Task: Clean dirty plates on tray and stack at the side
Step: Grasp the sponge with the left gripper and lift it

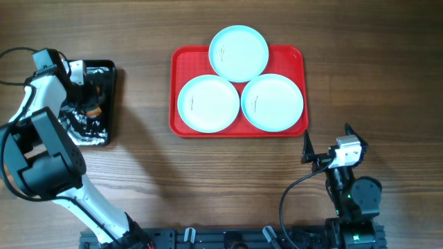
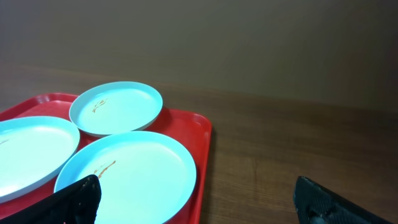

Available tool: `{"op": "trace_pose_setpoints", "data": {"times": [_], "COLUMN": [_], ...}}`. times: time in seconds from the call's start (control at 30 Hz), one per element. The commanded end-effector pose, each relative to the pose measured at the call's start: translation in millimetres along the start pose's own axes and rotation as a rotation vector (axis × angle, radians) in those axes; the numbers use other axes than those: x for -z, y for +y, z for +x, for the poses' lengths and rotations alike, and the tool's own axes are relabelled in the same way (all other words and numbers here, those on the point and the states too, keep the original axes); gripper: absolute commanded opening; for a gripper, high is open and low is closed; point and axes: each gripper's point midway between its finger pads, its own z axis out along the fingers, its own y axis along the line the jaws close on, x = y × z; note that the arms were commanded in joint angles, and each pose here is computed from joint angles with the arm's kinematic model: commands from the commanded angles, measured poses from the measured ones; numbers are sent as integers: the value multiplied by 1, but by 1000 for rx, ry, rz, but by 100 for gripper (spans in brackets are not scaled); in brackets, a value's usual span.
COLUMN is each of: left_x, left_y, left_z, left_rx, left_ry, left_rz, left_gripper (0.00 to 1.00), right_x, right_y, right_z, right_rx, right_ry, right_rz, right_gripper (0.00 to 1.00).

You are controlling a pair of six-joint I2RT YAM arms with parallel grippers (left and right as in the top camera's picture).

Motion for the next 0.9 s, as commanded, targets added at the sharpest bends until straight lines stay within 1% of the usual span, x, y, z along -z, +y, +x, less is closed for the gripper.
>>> {"op": "trace_pose_setpoints", "data": {"times": [0.0, 0.13, 0.23, 0.33, 0.4, 0.47, 0.53, 0.6, 0.73, 0.87], "left_x": [39, 95, 135, 163, 171, 170, 158, 148, 111, 67], "left_y": [9, 8, 7, 5, 4, 3, -5, -8, -7, -2], "left_z": [-27, -56, -69, -75, -76, -75, -71, -67, -52, -28], "left_rx": [55, 61, 53, 47, 45, 44, 37, 37, 51, 70], "left_ry": [-111, -277, -380, -448, -464, -458, -428, -398, -286, -148], "left_rz": [-51, -71, -85, -93, -93, -85, -34, -14, 2, -4], "left_gripper": [4, 4, 4, 4, 4, 4, 4, 4, 4, 4], "right_x": [0, 0, 0, 0, 0, 0, 0, 0, 0, 0], "right_y": [-1, -1, -1, -1, -1, -1, -1, -1, -1, -1], "right_z": [-1, -1, -1, -1, -1, -1, -1, -1, -1, -1], "right_rx": [10, 10, 10, 10, 10, 10, 10, 10, 10, 10], "right_ry": [-1, -1, 0, 0, -1, 0, 0, 0, 0, -1], "right_rz": [9, 9, 8, 8, 9, 9, 8, 8, 9, 9], "right_gripper": [100, 100, 100, 100, 100, 100, 100, 100, 100, 100]}}
